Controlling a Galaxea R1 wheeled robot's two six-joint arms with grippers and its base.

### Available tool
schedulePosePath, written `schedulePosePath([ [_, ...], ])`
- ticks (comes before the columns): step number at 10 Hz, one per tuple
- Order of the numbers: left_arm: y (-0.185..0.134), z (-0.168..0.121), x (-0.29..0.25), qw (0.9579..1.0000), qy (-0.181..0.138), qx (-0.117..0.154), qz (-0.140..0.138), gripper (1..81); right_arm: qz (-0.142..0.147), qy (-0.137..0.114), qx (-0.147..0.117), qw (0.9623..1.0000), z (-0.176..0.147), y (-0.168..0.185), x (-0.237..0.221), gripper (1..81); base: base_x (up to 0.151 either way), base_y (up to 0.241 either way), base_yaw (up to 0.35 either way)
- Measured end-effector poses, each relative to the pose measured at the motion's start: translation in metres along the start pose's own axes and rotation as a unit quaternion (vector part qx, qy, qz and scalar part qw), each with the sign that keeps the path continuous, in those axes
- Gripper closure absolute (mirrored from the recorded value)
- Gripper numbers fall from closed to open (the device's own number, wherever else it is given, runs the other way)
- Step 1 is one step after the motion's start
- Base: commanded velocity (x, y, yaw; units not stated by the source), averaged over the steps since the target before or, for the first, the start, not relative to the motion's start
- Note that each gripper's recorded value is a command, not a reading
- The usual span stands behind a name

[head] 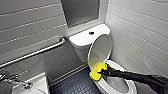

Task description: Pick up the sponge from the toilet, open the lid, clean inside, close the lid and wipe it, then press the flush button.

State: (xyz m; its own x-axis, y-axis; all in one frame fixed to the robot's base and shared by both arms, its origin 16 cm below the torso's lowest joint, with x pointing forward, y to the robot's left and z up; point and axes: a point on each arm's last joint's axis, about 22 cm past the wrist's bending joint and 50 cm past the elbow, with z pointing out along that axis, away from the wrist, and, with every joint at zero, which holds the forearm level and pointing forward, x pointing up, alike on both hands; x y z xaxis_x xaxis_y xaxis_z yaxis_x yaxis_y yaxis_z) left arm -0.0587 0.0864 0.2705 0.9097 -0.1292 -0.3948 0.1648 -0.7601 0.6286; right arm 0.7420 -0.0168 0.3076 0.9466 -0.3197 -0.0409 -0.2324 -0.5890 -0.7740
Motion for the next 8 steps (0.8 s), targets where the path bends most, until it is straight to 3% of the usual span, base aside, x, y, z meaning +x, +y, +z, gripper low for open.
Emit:
schedulePosePath([
  [2,0.0,0.0,0.0,1.0,0.0,0.0,0.0,1.0,0.01,0.009,0.003,0.9999,-0.003,0.011,-0.006,81.1,0.0,0.0,0.0],
  [3,0.001,0.0,0.0,1.0,0.0,-0.001,0.0,1.0,0.012,0.001,0.005,0.9999,-0.01,0.013,-0.012,81.1,0.0,0.0,0.0],
  [5,0.003,0.002,0.001,1.0,0.001,-0.002,0.001,1.0,0.026,-0.017,0.001,0.9995,-0.037,0.041,-0.037,81.1,0.0,0.0,0.0],
  [8,0.003,0.002,0.001,1.0,0.0,-0.003,0.001,1.0,0.052,-0.006,-0.009,0.9986,-0.077,0.085,-0.057,81.1,0.0,0.0,0.0],
])
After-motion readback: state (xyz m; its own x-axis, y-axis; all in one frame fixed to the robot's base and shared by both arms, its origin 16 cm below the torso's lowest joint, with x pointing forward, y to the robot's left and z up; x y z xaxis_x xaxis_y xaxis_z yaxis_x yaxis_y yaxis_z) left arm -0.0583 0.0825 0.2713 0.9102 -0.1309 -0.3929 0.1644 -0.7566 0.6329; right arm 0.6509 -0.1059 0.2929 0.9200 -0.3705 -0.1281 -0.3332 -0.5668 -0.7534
